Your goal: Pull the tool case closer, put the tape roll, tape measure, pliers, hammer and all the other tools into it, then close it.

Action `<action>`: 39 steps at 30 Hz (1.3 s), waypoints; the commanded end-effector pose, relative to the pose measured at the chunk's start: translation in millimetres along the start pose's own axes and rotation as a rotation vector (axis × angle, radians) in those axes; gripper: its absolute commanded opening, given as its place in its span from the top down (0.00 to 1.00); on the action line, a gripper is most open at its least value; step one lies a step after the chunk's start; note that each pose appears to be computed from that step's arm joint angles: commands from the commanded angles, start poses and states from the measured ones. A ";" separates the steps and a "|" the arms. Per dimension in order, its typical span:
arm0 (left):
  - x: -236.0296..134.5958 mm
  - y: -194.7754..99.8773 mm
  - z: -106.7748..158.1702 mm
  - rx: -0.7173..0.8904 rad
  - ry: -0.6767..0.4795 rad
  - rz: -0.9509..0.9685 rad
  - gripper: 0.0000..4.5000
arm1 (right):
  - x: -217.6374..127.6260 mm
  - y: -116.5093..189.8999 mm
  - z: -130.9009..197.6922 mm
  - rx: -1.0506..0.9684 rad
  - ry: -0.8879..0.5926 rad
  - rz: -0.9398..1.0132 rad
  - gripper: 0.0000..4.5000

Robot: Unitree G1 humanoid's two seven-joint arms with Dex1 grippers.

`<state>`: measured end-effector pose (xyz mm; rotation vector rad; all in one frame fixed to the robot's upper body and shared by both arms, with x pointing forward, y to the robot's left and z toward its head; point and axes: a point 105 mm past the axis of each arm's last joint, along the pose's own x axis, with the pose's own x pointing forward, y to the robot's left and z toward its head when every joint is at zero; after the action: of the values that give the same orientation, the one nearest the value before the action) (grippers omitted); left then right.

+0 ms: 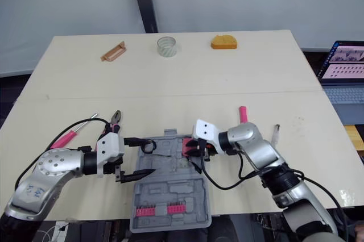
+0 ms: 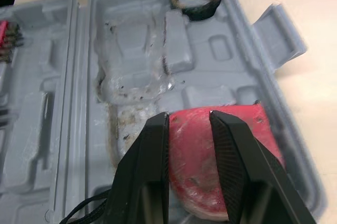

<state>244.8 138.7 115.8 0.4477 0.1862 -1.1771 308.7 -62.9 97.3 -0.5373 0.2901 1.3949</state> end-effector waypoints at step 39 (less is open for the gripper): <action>-2.6 0.4 9.6 0.019 -0.025 0.012 0.00 | 24.0 7.4 -77.9 0.141 0.003 -0.008 0.71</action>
<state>245.3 139.1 115.1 0.4417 0.1935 -1.1712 327.0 -69.6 59.2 -0.4448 0.2270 1.3683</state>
